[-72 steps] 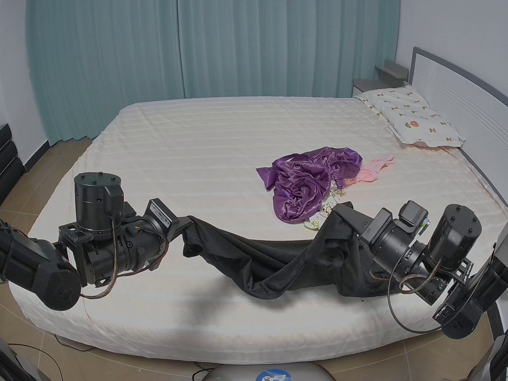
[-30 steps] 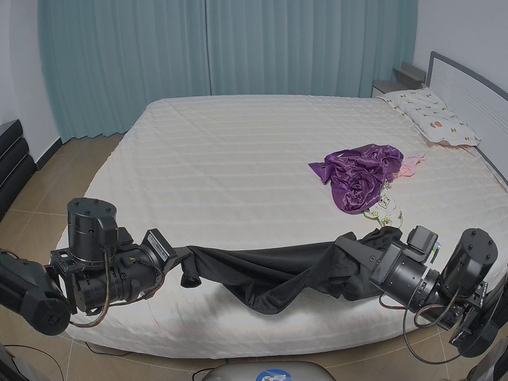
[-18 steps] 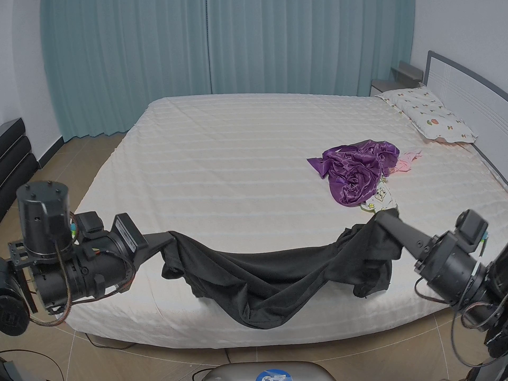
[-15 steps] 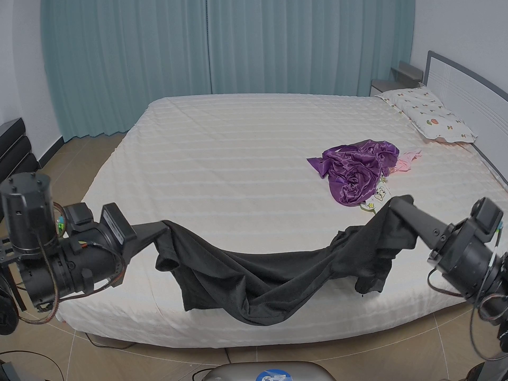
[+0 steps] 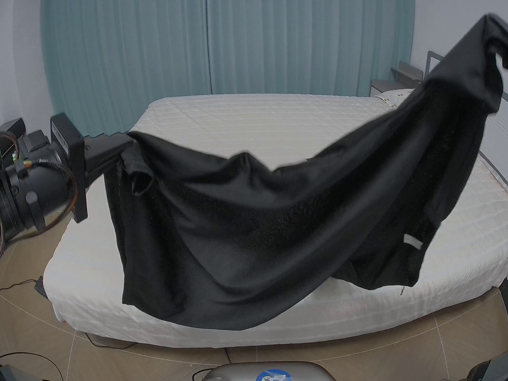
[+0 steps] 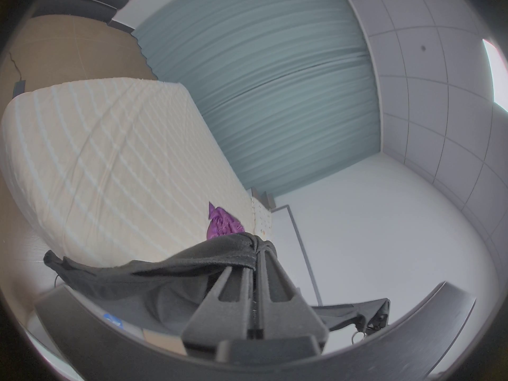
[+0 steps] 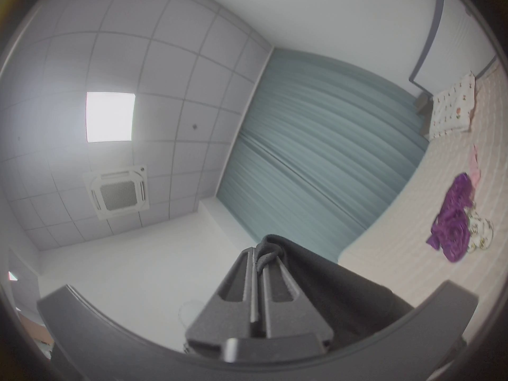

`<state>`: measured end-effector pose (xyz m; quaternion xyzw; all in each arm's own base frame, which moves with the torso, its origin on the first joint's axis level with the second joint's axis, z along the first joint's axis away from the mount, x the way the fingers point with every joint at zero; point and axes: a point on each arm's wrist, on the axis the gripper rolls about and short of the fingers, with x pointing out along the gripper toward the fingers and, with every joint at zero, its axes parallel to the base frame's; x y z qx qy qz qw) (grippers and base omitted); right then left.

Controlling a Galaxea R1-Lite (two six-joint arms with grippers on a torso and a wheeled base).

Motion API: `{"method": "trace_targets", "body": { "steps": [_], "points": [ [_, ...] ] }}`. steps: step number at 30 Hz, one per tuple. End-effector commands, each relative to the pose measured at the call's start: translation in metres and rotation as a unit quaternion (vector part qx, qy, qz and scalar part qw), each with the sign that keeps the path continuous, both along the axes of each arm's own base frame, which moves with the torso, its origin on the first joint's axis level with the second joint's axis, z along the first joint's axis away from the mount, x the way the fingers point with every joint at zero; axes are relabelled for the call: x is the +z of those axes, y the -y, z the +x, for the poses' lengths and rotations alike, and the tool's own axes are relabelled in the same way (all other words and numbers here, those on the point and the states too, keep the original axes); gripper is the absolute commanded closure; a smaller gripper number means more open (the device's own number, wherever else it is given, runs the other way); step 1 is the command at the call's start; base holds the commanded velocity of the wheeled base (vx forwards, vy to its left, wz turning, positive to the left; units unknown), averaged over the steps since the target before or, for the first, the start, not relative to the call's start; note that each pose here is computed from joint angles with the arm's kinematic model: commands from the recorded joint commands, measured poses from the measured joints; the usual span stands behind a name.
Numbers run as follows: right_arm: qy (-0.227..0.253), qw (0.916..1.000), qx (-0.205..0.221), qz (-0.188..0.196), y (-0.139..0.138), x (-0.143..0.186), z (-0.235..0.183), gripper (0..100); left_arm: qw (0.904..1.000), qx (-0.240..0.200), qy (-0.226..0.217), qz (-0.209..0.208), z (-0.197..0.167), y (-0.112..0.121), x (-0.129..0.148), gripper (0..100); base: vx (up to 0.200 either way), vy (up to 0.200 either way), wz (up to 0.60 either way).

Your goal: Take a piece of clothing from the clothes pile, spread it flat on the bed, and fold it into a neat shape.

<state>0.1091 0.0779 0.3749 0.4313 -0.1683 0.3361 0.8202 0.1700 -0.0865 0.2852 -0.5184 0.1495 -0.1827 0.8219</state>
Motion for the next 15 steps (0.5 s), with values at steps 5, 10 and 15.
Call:
{"method": "trace_targets", "body": {
  "steps": [5,10,15],
  "points": [
    [-0.126,0.9845,-0.101,-0.068,-0.029,-0.038,0.171,100,0.9906,0.042,-0.125,0.037,0.081,0.019,-0.044,100,0.000,0.000,0.00],
    [-0.171,0.9756,-0.098,-0.098,-0.044,-0.084,0.219,100,0.9846,0.053,-0.159,0.051,0.106,0.024,-0.068,100,0.080,0.000,0.00],
    [-0.154,0.9790,-0.091,-0.097,-0.055,-0.127,0.264,100,0.9812,0.062,-0.175,0.053,0.128,0.023,-0.079,100,0.200,0.000,0.00]
  ]
}}
